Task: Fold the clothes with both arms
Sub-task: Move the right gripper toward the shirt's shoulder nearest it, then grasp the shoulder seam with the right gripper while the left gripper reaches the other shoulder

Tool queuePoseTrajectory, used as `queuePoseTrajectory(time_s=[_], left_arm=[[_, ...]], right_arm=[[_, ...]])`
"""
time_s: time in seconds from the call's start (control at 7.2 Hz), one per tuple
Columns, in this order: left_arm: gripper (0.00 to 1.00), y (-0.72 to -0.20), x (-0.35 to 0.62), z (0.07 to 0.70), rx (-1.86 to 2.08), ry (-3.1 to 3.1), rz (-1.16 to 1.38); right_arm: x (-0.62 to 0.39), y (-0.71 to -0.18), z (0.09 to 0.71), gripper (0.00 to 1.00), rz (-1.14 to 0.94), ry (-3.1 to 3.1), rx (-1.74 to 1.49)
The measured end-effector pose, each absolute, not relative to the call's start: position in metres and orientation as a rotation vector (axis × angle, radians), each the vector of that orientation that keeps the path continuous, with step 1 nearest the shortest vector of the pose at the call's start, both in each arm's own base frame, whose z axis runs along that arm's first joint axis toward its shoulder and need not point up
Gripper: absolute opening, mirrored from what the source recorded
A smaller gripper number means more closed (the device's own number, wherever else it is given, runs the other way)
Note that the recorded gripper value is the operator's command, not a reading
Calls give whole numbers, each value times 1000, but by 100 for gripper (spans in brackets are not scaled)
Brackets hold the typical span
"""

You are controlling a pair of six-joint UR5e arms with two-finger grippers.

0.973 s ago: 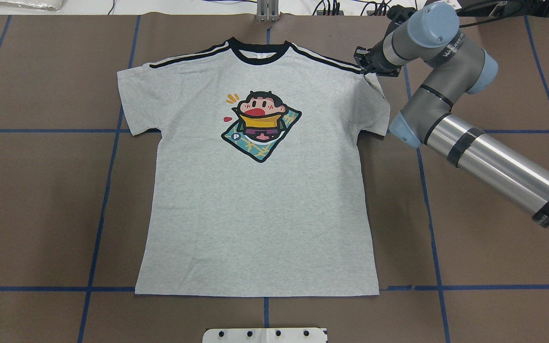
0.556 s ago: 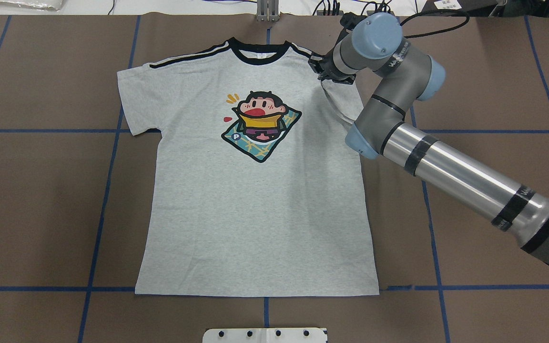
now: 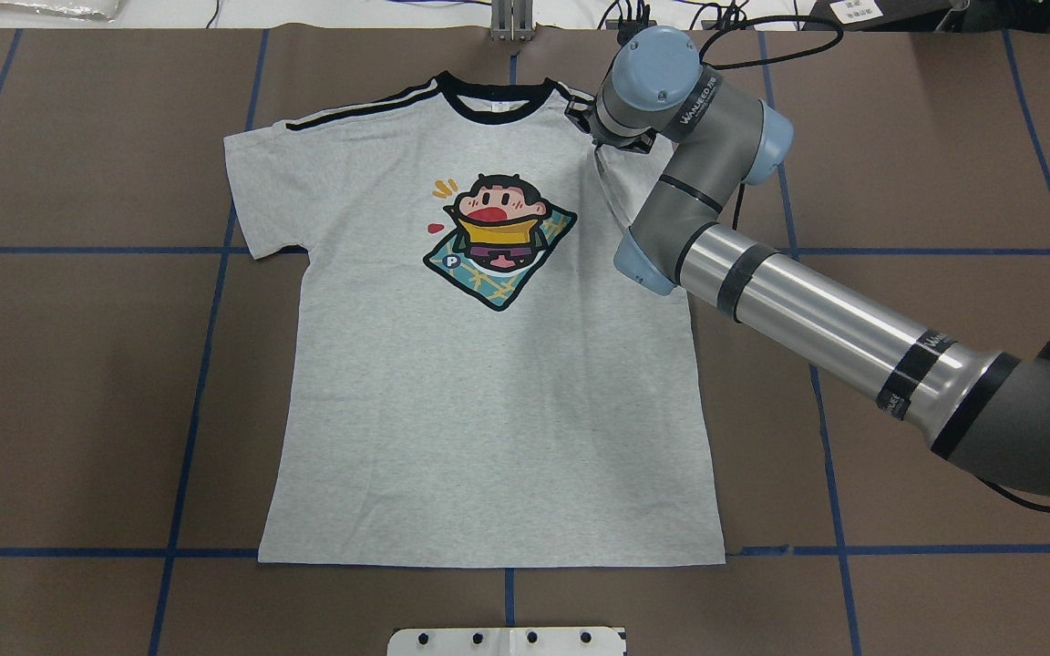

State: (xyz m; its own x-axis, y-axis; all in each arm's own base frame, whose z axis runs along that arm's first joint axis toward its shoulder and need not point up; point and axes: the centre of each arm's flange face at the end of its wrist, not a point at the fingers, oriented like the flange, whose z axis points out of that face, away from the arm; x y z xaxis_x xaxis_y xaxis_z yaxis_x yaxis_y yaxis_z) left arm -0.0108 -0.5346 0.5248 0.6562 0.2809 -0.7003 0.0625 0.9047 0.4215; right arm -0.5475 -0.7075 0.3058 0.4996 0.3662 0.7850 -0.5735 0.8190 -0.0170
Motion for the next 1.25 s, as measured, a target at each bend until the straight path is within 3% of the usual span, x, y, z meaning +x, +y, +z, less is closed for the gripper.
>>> queuePoseTrajectory(time_s=[0.28,0.42,0.56,0.97,1.25], left_arm=[[100,-534,-10,523,436,861,132],[100,-534,-9,523,434,868,136],[100,-533,-9,522,434,871,138],[99,-541,14,515,423,891,149],[99,-575,68,483,382,935,144]], right_arm=[[-546,-715,317,0,612,-841,281],[-546,-718,318,11,629,-831,292],[-547,-720,309,99,637,-837,299],[-546,-721,277,100,641,-865,307],[-525,-717,220,100,643,-871,299]])
